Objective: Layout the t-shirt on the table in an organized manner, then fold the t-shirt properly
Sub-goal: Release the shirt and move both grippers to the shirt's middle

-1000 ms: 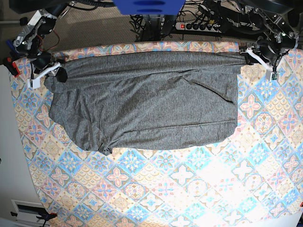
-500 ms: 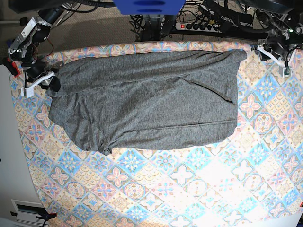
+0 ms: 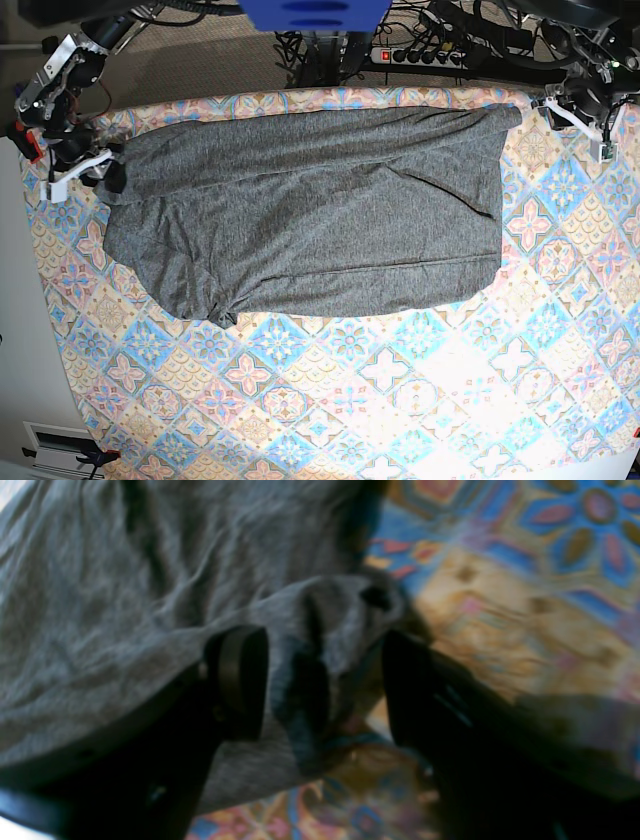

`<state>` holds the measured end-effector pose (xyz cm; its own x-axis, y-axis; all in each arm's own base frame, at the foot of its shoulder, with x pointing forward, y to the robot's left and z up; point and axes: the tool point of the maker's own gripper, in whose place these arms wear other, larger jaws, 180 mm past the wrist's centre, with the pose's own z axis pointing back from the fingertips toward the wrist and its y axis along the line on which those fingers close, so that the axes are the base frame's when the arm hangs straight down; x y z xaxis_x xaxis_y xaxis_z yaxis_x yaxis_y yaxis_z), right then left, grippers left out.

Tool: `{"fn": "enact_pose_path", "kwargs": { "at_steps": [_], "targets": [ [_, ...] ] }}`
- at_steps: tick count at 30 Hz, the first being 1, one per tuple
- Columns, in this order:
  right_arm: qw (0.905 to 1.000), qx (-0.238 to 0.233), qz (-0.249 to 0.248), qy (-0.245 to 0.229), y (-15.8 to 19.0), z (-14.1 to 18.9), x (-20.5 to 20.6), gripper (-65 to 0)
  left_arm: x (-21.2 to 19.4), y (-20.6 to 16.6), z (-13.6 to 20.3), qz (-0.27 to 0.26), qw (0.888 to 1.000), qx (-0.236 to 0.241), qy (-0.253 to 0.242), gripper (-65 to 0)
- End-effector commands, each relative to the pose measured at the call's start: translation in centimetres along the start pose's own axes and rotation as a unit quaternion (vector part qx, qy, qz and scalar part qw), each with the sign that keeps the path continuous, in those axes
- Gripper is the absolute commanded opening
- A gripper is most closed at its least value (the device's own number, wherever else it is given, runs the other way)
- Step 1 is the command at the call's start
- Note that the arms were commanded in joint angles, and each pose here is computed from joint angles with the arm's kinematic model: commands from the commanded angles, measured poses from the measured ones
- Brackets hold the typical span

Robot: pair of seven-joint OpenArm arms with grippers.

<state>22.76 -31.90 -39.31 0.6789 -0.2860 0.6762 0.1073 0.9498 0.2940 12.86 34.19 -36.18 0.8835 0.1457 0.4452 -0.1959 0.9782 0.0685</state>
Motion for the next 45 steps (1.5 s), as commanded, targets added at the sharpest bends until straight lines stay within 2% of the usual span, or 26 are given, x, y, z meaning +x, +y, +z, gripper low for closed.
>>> {"fn": "enact_pose_path", "kwargs": {
  "at_steps": [1,6,10,14,17,21,24,26,31,38,45],
  "targets": [
    [0.9993,-0.003,0.013,-0.034,-0.4,0.7,2.3,-30.0,2.2,0.2,0.6,-0.005,0.999,0.005,-0.035,-36.0],
    [0.9976,-0.025,0.017,-0.062,-1.4,2.1,3.9,-30.0,4.7,0.1,1.0,-0.008,0.998,0.01,-0.068,-36.0],
    [0.9927,-0.027,0.046,-0.108,-0.8,2.7,8.2,-30.0,6.9,-0.4,1.5,-0.012,0.995,0.01,-0.099,-36.0],
    [0.9895,-0.031,0.069,-0.123,-0.7,2.8,11.0,-30.0,9.9,-1.9,1.5,-0.026,0.991,-0.005,-0.131,-36.0],
    [0.9852,-0.045,0.13,-0.102,0.1,1.5,13.3,-30.0,12.0,-3.3,1.5,-0.042,0.987,-0.021,-0.151,-36.0],
    [0.9723,-0.06,0.207,-0.091,2.4,-0.5,16.9,-30.0,13.4,-5.4,1.2,-0.069,0.984,-0.041,-0.159,-36.1],
    [0.9623,-0.057,0.245,-0.102,4.5,-1.9,19.7,-30.0,13.5,-6.4,0.8,-0.087,0.984,-0.044,-0.15,-36.1],
    [0.9606,-0.043,0.257,-0.097,5.5,-3.5,19.9,-30.0,13.4,-6.6,0.5,-0.095,0.985,-0.038,-0.141,-36.1],
    [0.9703,0.026,0.232,-0.064,7.1,-9.2,17.4,-30.0,13.1,-6.9,0.2,-0.098,0.986,-0.035,-0.132,-36.1],
    [0.9752,0.074,0.201,-0.058,7.2,-13.3,16.2,-30.0,12.7,-6.8,0.1,-0.098,0.986,-0.034,-0.127,-36.1],
    [0.9794,0.088,0.173,-0.055,6.5,-15.2,15.7,-30.0,12.4,-7.3,-0.1,-0.092,0.987,-0.042,-0.125,-36.1]
  ]
}}
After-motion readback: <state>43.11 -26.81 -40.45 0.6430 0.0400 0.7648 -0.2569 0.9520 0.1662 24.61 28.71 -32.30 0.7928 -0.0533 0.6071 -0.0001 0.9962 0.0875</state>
